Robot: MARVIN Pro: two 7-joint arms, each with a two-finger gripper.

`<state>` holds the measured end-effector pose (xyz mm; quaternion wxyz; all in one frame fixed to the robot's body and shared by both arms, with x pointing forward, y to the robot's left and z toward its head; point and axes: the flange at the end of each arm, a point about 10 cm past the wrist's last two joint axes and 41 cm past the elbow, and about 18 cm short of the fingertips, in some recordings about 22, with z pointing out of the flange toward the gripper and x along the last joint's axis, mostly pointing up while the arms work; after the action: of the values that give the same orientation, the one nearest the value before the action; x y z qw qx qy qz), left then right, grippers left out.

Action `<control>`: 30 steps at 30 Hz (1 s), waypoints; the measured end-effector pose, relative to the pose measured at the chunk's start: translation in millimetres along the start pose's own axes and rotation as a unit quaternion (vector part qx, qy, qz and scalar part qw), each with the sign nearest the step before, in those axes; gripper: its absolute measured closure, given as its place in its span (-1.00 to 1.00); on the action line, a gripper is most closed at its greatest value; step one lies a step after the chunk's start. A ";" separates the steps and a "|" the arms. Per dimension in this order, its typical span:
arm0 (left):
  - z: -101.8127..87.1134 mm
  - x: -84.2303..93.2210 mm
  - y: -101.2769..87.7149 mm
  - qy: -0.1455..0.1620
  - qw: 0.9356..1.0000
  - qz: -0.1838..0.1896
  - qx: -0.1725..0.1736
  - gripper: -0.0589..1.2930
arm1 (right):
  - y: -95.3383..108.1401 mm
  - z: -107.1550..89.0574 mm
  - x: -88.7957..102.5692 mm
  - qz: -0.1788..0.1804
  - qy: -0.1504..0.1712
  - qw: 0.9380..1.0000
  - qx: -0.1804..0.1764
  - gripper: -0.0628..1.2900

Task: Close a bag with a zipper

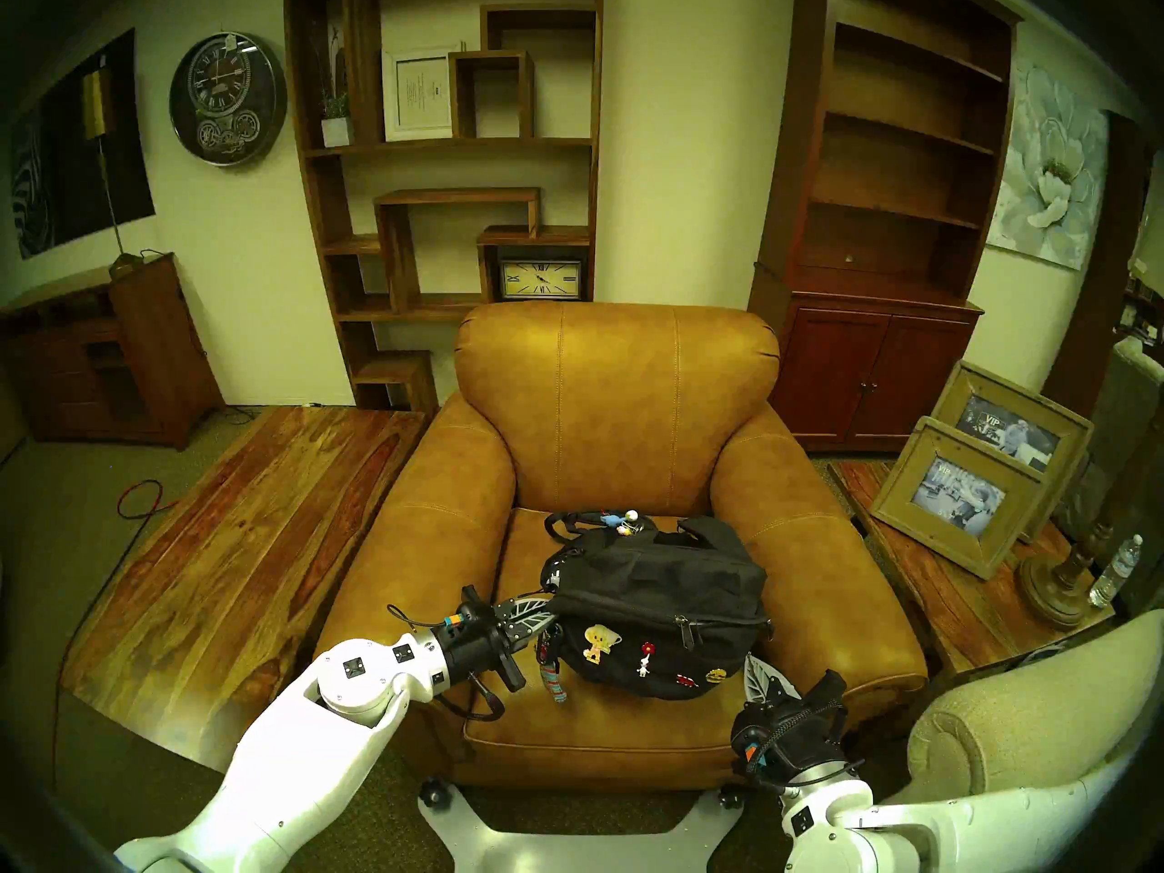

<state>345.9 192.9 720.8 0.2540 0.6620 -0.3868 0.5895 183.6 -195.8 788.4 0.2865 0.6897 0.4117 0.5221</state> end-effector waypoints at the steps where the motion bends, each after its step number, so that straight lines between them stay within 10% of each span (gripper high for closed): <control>1: -0.2 0.0 -0.2 0.000 1.000 0.000 0.000 0.78 | -0.2 -0.2 0.6 0.001 0.001 1.000 -0.001 0.95; 12: -4.8 7.2 -1.0 0.008 1.000 0.001 -0.010 0.78 | -7.0 -15.8 25.1 0.031 0.040 0.998 0.025 0.95; 17: -7.7 15.9 -6.9 0.019 1.000 0.008 -0.009 0.36 | -11.7 -20.1 34.1 0.033 0.064 0.996 0.050 0.95; 22: -7.9 22.2 -9.0 0.028 1.000 0.011 -0.010 0.07 | -10.1 -21.3 44.5 0.034 0.089 0.994 0.060 0.13; 30: -6.1 28.7 -8.4 0.038 0.999 0.012 -0.014 0.17 | -5.9 -20.4 56.2 0.042 0.116 0.990 0.068 0.24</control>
<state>349.3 196.4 750.9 0.2714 0.6307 -0.3928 0.6118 169.0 -144.8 816.7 0.1674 0.6590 0.4475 0.5810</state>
